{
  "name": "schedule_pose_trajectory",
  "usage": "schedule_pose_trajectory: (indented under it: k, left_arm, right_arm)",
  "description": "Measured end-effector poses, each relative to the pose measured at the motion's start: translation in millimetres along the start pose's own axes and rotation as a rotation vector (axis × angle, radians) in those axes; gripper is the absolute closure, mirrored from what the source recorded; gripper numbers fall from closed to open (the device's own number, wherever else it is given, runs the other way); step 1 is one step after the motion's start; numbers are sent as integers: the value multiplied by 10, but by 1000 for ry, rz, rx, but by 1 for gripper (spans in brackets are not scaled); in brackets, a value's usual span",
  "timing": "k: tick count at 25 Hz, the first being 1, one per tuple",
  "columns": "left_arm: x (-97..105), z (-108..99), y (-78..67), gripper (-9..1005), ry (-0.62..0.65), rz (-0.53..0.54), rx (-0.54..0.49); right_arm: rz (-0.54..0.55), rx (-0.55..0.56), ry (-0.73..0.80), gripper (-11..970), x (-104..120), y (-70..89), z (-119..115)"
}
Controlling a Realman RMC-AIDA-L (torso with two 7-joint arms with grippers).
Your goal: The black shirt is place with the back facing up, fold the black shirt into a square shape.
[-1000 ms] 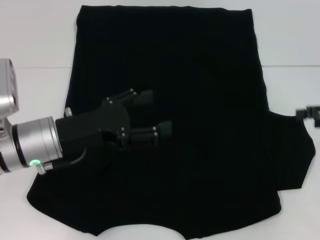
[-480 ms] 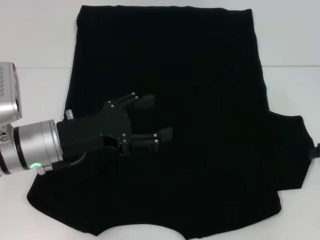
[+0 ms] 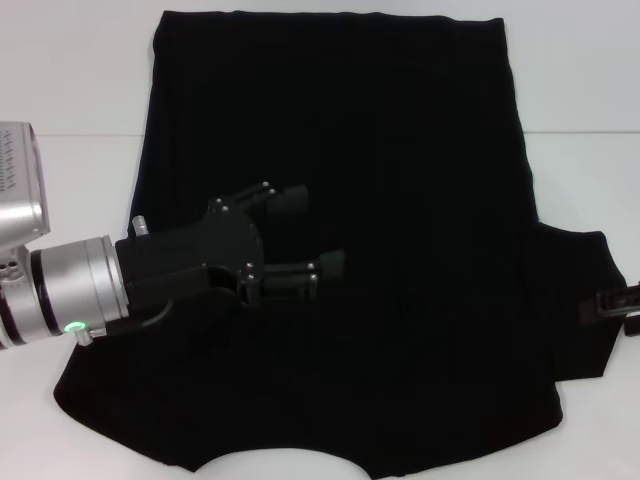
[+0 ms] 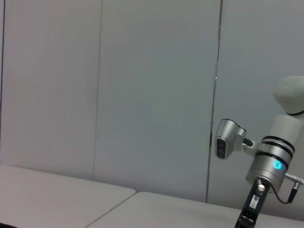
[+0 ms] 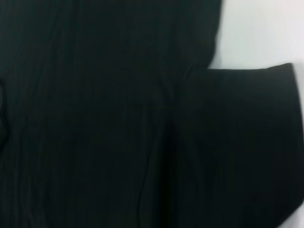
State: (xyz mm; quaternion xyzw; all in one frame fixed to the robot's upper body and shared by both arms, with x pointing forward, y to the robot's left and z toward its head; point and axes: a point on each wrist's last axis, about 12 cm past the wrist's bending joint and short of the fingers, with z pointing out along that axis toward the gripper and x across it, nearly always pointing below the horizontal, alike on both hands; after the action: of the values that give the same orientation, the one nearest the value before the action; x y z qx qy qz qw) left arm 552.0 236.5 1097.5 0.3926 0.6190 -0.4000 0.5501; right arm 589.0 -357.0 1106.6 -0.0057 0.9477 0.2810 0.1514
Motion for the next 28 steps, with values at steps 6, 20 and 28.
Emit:
schedule_pose_trajectory:
  k: [6,20,28]
  left_arm:
    - [0,-3,17,47,6,3,-10]
    - [-22,-22,51,47,1,11,-24]
    - [-22,-30,52,48,-3,10,-28]
  right_arm:
    - [-14,8,12,199,-3,61,130]
    - [-8,20,-26,453,-4,68,212]
    - [0,29,-43,738,13,26,207]
